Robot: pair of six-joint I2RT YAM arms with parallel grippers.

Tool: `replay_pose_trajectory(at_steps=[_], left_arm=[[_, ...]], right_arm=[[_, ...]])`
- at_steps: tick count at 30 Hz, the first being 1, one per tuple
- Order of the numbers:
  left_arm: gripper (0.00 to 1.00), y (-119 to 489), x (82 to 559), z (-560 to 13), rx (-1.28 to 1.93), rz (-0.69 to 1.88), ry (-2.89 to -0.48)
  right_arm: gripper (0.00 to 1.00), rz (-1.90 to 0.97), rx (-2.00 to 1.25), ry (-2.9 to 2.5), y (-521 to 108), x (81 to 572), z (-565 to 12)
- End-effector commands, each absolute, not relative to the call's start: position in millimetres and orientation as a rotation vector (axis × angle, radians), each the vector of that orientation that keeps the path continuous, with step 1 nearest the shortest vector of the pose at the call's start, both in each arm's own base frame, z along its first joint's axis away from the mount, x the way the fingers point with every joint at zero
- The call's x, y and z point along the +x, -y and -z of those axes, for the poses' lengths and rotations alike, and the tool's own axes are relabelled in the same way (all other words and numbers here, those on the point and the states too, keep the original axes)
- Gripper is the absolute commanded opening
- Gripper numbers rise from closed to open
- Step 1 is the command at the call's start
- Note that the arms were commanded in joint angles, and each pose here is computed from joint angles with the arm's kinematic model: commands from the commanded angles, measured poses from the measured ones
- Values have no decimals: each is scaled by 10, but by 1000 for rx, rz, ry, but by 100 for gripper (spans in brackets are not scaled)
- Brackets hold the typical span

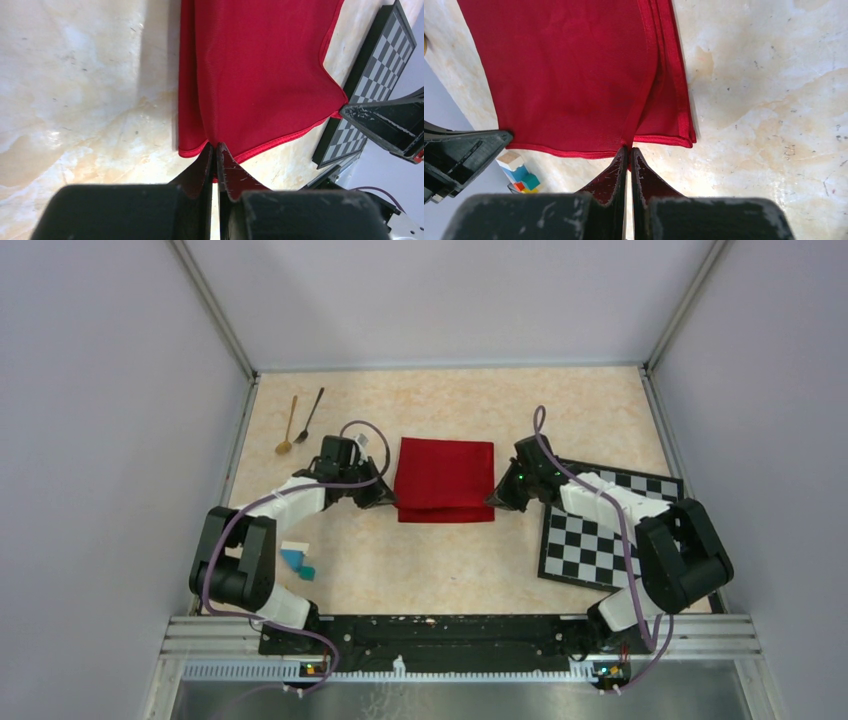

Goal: Fold the napkin into a case and place the utensils inside
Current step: Smooth out the square-folded napkin at the center of the board.

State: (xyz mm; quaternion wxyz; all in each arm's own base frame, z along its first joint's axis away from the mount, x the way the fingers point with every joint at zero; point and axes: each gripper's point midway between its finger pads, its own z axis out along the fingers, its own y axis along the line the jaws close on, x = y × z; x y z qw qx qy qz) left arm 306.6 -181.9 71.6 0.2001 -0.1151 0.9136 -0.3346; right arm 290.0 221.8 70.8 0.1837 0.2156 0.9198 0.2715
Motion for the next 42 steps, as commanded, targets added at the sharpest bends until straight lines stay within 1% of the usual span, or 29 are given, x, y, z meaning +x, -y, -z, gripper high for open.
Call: replay_pose_trajectory(at_steps=[1, 13, 23, 26, 35, 42], left_arm=[[8, 1977, 3087, -938, -270, 993, -2505], [7, 2069, 2938, -785, -270, 1020, -2548], [7, 2116, 3034, -1198, -222, 1033, -2470], [8, 2120, 3023, -1232, -217, 1037, -2465], [8, 2253, 2867, -1067, -210, 1077, -2503], [7, 2308, 2789, -849, -210, 1054, -2556]], right_arm=[[0, -792, 563, -2516, -2157, 3048, -973], [0, -760, 547, -2504, -1997, 3148, -1004], [0, -778, 470, -2444, -2036, 3315, -1377], [0, -772, 467, -2433, -2009, 3349, -1434], [0, -716, 482, -2461, -1855, 3306, -1243], [0, -695, 490, -2472, -1803, 3328, -1127]])
